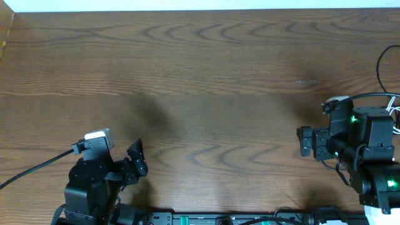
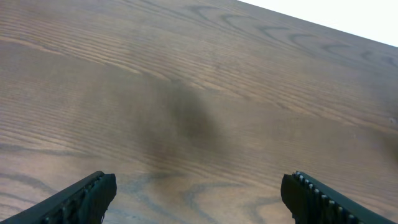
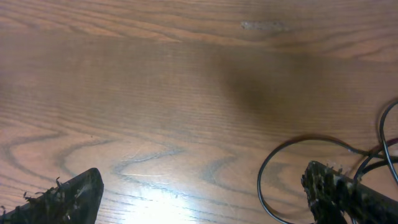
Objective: Untangle cables
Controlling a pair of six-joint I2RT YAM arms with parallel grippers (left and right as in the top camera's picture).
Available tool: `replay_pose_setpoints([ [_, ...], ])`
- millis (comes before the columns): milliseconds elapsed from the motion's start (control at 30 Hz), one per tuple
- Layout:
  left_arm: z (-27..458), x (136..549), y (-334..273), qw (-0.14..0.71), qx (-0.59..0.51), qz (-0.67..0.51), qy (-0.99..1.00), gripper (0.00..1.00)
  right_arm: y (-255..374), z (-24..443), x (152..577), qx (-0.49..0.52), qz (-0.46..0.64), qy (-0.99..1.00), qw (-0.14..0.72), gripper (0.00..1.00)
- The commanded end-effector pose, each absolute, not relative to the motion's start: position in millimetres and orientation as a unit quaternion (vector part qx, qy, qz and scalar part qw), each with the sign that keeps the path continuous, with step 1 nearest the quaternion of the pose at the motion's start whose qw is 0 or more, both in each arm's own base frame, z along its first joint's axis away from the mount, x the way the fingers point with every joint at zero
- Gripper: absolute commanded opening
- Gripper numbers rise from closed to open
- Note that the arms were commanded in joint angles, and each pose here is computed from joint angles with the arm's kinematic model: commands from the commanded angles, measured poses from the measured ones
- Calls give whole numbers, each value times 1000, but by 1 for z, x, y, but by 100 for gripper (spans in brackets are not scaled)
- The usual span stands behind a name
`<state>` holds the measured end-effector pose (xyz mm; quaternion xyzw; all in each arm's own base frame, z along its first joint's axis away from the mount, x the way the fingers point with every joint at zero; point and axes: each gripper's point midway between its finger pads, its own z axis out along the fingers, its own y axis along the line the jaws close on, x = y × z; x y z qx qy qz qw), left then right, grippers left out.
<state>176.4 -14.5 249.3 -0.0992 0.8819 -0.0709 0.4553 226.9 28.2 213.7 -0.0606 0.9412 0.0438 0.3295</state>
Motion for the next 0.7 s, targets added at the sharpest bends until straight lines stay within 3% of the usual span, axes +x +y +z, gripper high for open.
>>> replay_pose_setpoints([
  [0,246,176,-15,452,-93,-68,885,90,38,219,218,-81,52,935,342,99],
  [133,246,176,-15,452,-93,-68,885,90,30,230,203,-93,23,923,372,99],
  [400,246,176,-15,452,-93,-68,885,90,18,302,171,-117,-21,810,574,99],
  [667,246,176,-15,452,-93,-68,885,90,16,311,189,-98,-36,714,693,99],
])
